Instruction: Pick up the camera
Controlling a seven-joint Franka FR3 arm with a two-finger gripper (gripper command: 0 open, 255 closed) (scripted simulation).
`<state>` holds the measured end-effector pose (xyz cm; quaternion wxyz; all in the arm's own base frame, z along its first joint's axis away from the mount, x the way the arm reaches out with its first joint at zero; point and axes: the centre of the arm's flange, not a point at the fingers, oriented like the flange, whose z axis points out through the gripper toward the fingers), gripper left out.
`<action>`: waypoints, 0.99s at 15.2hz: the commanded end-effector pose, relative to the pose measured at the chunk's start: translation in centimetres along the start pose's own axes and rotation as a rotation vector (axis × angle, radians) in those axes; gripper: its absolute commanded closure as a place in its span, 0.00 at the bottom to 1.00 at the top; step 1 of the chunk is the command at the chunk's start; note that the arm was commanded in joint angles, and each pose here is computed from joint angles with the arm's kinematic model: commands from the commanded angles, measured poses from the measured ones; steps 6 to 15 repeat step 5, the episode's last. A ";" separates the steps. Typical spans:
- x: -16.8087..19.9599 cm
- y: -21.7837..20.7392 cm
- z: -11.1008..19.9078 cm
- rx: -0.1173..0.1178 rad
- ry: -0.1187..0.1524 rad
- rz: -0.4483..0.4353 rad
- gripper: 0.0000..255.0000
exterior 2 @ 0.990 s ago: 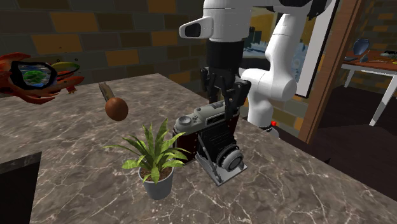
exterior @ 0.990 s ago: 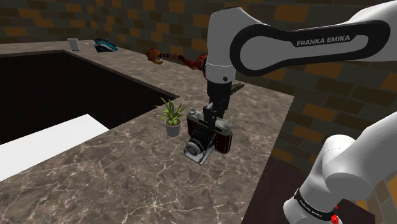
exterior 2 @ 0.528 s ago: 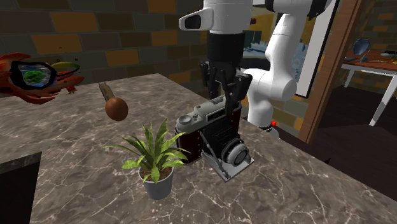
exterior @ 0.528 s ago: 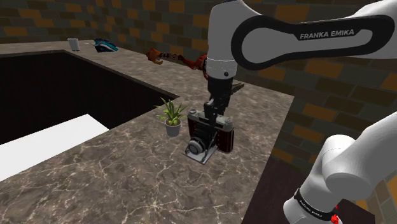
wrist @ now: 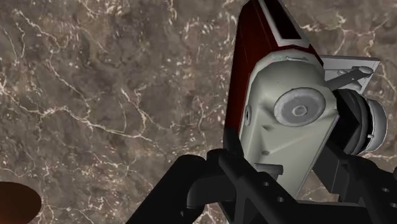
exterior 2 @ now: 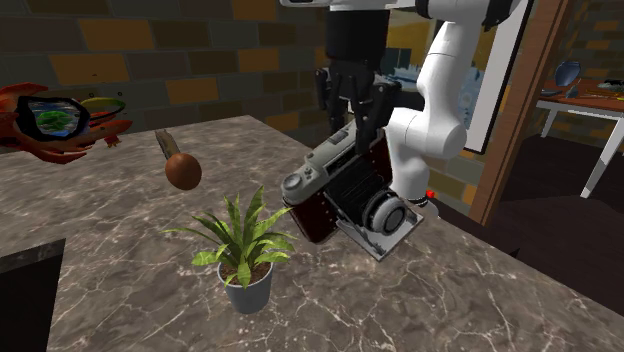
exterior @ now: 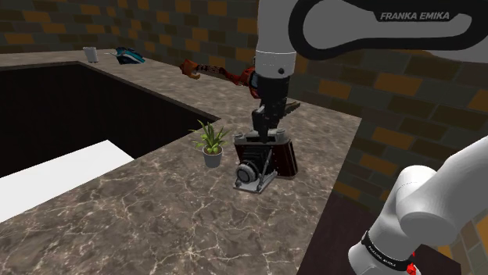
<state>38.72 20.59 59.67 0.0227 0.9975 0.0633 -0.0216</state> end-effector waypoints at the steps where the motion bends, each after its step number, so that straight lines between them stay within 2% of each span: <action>1: -0.1 0.0 -1.2 0.000 0.002 0.000 1.00; 3: -0.2 0.1 -2.3 0.000 0.002 0.000 1.00; 15: -0.2 0.1 -2.4 0.000 0.002 0.000 1.00</action>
